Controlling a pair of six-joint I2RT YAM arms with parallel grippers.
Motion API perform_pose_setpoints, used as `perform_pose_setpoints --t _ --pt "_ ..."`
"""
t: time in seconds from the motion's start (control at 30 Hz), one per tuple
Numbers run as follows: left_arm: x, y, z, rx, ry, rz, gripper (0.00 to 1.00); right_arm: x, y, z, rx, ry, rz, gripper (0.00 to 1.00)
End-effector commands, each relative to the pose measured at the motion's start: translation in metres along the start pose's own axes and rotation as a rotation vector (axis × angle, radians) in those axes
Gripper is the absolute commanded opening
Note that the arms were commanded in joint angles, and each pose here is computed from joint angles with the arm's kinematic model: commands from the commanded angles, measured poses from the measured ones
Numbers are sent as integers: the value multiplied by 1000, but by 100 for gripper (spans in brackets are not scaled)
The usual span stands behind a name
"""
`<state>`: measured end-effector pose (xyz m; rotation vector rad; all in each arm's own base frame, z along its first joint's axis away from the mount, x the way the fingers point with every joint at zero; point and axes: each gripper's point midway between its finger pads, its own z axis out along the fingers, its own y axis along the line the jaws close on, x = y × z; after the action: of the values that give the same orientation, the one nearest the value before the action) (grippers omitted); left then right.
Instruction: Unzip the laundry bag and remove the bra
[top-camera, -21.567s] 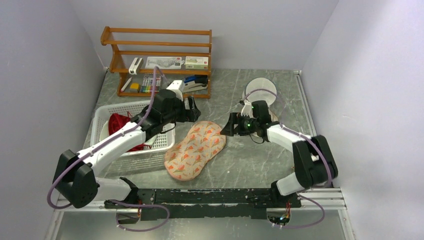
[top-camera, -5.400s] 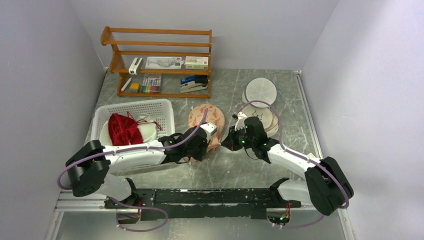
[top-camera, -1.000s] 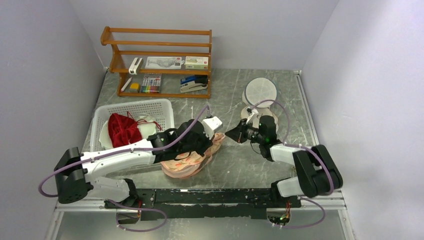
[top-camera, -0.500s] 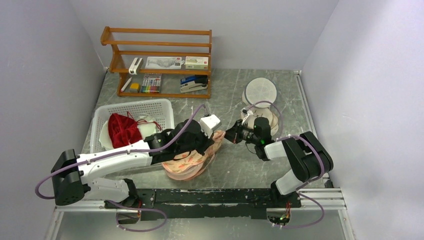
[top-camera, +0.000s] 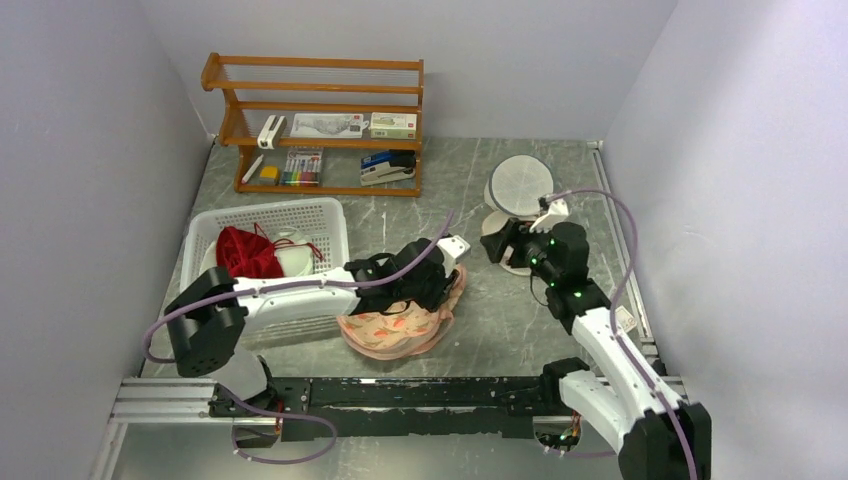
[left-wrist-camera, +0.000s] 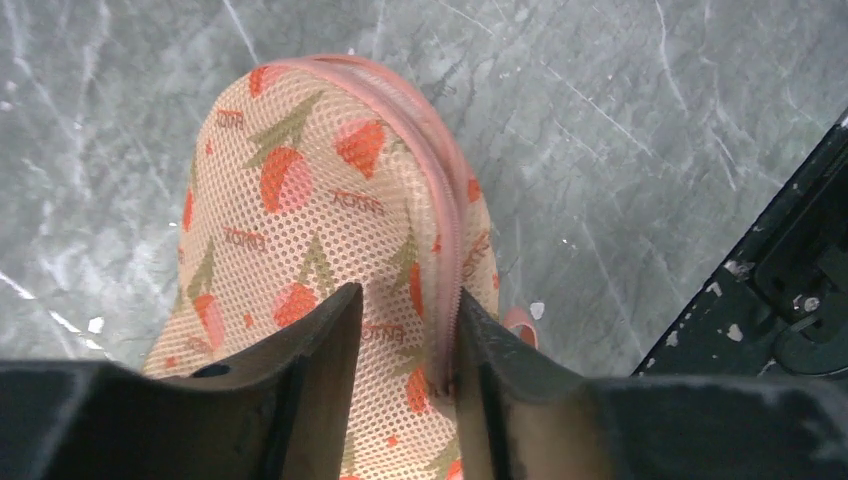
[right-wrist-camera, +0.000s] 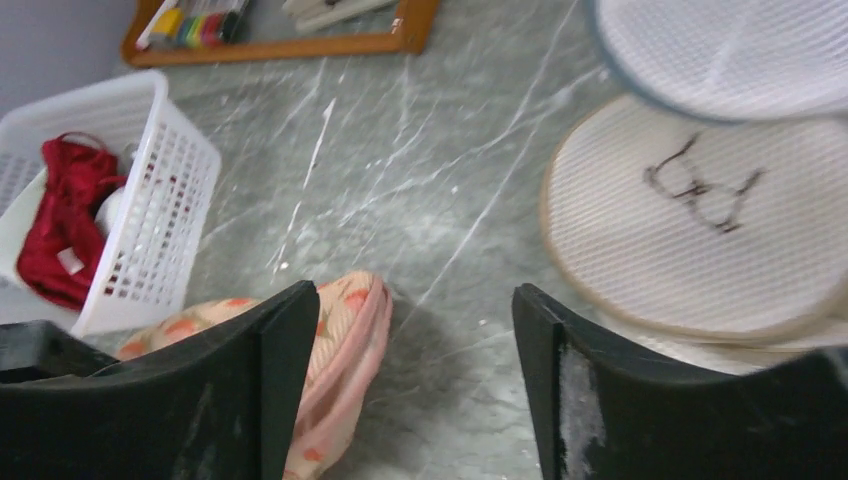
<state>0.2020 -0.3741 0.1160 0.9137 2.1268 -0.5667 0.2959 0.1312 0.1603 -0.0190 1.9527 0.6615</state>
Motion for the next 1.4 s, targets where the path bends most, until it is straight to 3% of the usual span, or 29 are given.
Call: perform_pose_setpoints --t 0.0,0.1,0.17,0.4,0.63,0.83,1.13,1.37 --pt "-29 -18 2 86 -64 -18 63 0 -24 -29 172 82 -58 76" --pt "-40 -19 -9 120 -93 -23 93 1 -6 -31 95 128 -39 79" --pt "-51 -4 -21 124 -118 -39 100 -1 7 -32 38 141 -17 80" --pt "-104 92 -92 49 -275 -136 100 6 50 -39 -186 158 -76 80" --pt "-148 176 -159 -228 -425 -102 100 64 106 -34 -267 303 -254 80" --pt "-126 234 -182 -454 -456 -66 99 105 142 -30 -206 421 -579 81" --pt "-81 264 -195 -624 -490 -93 99 154 156 -39 -220 409 -1309 82" --pt "-73 276 -209 -728 -483 -99 99 167 152 -37 -315 394 -1461 71"
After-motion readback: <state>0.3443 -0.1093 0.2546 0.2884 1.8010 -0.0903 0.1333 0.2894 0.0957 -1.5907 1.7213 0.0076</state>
